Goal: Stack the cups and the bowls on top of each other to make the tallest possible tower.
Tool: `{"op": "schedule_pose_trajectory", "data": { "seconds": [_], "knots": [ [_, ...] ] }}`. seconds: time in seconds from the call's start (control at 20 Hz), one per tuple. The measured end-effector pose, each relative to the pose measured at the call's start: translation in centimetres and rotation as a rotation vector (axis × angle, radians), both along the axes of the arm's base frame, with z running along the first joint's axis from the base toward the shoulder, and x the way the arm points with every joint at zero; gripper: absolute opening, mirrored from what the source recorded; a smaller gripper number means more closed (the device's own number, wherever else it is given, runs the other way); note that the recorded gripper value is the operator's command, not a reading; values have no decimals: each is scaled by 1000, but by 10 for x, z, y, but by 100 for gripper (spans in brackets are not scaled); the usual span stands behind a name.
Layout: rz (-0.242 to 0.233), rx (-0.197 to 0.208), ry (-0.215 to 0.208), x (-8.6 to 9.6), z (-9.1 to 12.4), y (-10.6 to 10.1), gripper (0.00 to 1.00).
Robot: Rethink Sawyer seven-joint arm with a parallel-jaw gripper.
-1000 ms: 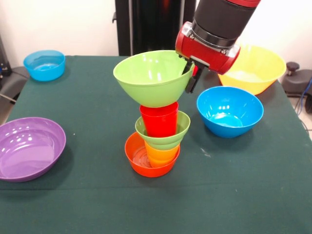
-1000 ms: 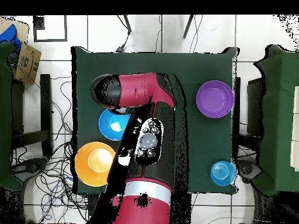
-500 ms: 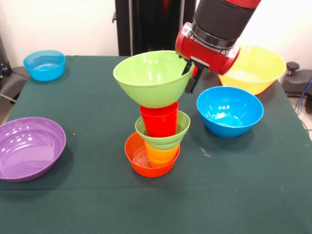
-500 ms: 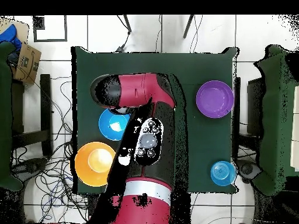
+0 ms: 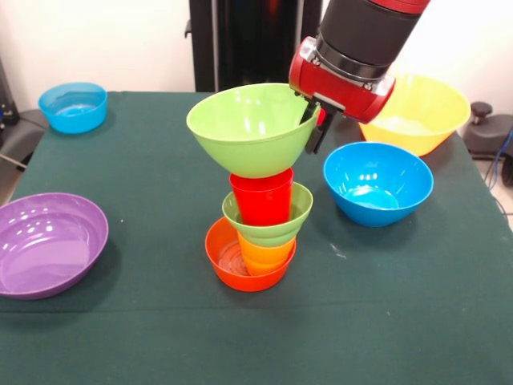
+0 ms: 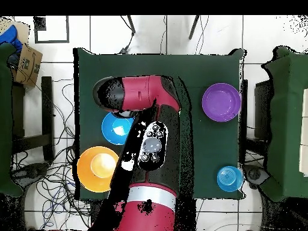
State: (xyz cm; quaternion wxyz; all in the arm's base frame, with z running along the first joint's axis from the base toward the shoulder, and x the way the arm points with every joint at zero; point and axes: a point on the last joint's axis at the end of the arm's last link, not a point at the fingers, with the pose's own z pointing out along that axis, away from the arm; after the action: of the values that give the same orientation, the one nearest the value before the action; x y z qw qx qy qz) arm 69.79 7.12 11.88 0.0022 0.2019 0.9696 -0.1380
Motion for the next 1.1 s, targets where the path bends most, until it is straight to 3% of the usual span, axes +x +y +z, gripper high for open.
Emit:
{"op": "schedule_pose_trajectory", "data": {
  "seconds": [1.1],
  "knots": [
    [1,-1,-5,5,1,0,0]
  ]
}}
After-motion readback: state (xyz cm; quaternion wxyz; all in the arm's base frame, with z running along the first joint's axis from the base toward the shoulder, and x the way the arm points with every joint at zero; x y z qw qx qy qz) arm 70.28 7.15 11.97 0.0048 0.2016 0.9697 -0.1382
